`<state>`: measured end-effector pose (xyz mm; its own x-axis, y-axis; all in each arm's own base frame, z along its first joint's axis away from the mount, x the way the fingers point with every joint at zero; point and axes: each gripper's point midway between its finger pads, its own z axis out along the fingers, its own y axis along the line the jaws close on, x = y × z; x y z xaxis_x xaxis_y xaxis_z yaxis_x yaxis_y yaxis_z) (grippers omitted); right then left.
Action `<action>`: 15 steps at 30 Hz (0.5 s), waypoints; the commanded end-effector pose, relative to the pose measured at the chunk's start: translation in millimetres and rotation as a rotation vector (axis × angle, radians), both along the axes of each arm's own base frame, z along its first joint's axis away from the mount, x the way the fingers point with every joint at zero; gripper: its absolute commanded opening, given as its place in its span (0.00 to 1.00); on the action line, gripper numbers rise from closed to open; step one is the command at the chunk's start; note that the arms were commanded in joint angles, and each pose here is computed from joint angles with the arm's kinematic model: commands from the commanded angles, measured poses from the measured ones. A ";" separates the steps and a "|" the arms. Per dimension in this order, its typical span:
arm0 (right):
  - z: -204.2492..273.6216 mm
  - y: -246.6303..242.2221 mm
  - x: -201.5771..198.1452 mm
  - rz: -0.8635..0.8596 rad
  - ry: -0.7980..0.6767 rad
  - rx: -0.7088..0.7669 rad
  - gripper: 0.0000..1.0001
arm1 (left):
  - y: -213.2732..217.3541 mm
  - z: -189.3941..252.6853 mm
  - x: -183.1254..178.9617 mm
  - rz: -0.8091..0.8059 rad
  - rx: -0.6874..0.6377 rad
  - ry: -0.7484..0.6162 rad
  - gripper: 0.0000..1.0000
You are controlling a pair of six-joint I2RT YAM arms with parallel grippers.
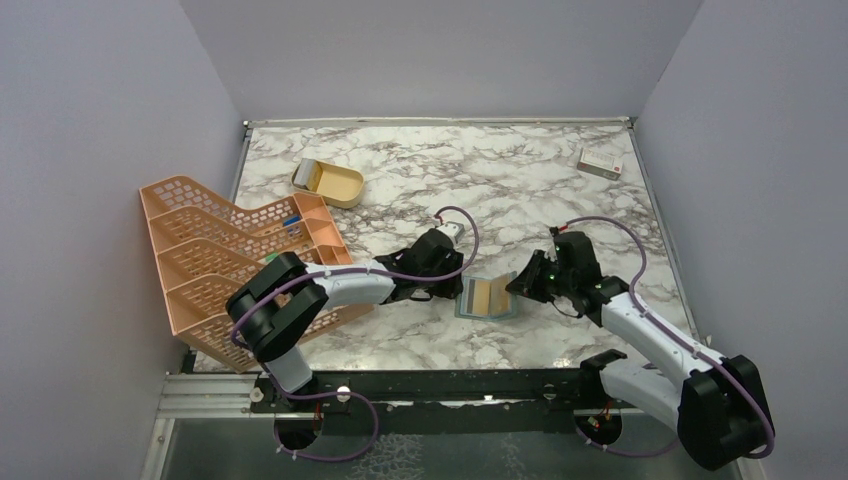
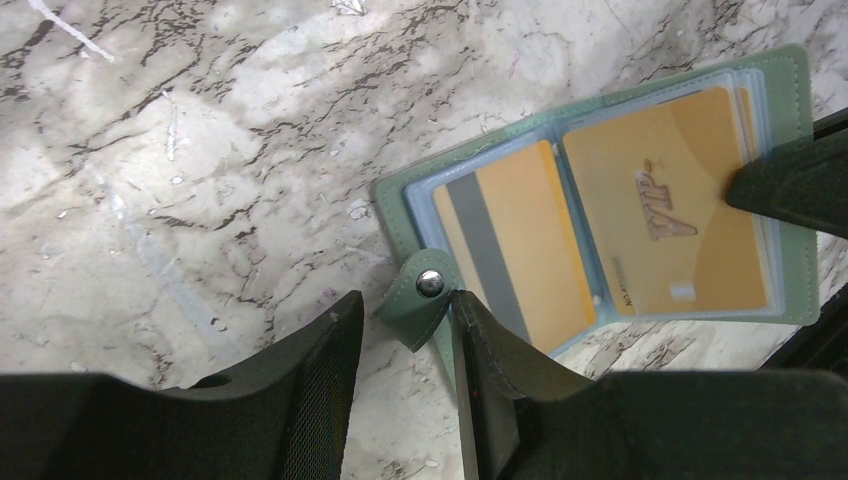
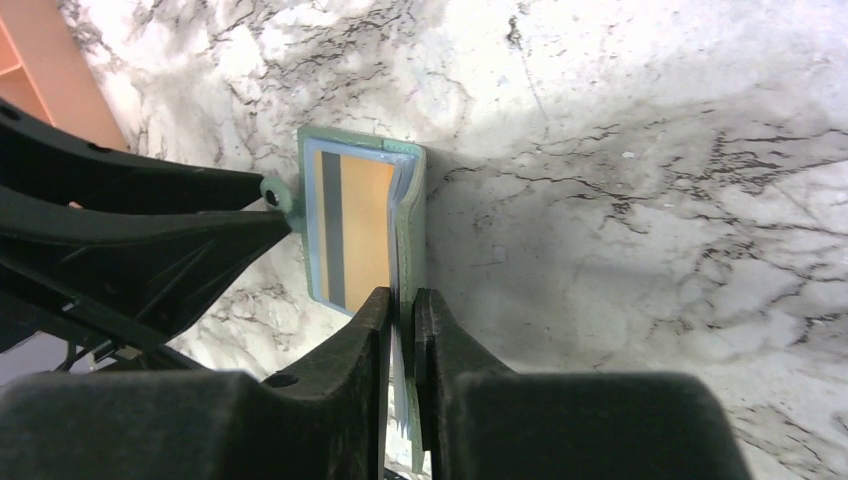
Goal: Put the credit cards into the card holder
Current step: Close the card holder at the center of the board.
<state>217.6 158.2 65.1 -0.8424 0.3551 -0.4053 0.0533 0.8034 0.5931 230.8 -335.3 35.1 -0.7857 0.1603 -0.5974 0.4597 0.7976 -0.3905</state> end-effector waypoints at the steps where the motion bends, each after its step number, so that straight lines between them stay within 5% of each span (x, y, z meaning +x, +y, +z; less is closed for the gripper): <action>1: 9.0 -11.0 10.7 -0.026 -0.056 -0.072 0.10 | 11.5 7.3 4.5 0.019 0.042 -0.049 0.40; 15: 18.0 -25.7 17.7 -0.038 -0.078 -0.174 0.06 | 13.7 1.2 2.6 0.015 0.061 -0.037 0.38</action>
<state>225.3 139.9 69.7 -0.8238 0.3181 -0.4692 0.0567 0.8697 0.4902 232.5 -326.1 34.2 -0.7779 0.1758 -0.6033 0.4554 0.8192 -0.3486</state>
